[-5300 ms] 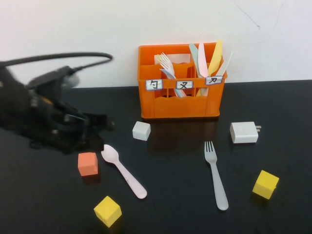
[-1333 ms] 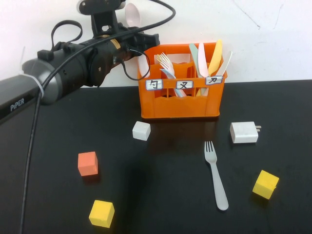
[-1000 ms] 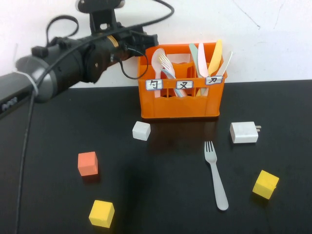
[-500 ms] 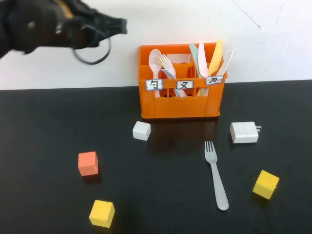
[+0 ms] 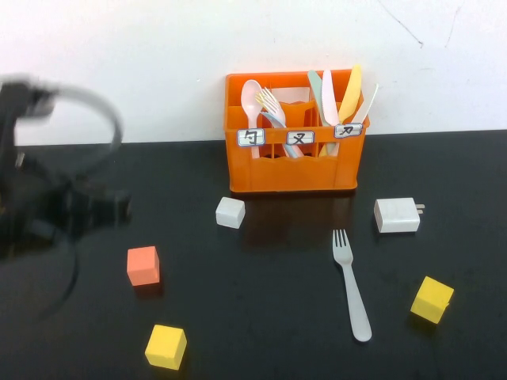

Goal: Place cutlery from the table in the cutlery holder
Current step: Pick up the fork

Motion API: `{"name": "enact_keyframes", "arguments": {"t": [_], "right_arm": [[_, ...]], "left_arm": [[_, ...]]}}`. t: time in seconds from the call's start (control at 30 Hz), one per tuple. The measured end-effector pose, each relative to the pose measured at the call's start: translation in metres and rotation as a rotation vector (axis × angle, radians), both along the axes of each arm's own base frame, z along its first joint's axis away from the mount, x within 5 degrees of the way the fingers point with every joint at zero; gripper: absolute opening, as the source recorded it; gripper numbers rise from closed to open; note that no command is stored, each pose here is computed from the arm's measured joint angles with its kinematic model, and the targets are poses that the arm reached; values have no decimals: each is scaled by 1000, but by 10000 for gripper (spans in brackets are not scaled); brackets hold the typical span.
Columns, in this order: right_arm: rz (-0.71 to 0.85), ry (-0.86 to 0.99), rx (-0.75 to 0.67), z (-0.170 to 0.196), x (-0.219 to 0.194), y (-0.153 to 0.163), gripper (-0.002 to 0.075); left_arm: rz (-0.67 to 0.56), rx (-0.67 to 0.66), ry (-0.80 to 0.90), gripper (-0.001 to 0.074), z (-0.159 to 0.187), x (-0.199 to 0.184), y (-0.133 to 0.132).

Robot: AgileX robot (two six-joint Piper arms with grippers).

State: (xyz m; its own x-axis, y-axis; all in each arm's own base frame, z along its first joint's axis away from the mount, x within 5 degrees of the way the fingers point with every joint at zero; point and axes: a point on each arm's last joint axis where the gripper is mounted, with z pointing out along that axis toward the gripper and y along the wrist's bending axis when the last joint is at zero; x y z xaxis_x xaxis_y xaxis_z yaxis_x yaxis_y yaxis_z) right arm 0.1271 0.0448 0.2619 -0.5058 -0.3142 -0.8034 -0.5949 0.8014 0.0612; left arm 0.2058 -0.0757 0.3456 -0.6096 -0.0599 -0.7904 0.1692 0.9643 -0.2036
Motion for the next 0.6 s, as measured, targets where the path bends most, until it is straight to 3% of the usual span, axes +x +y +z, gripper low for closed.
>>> {"name": "enact_keyframes", "arguments": {"t": [0.17,0.37,0.6], "right_arm": [[56,91,4,8,29,5,-2],[92,196,-69,2,75,18,-2],[145,277,-131,-4,121,60,-2]], "left_arm": [[-2,-8,-25,0,-28,-36,14],[15,-12,-44,0,-36,-65,26],[40,-26,-8,0,-47,-85,35]]}}
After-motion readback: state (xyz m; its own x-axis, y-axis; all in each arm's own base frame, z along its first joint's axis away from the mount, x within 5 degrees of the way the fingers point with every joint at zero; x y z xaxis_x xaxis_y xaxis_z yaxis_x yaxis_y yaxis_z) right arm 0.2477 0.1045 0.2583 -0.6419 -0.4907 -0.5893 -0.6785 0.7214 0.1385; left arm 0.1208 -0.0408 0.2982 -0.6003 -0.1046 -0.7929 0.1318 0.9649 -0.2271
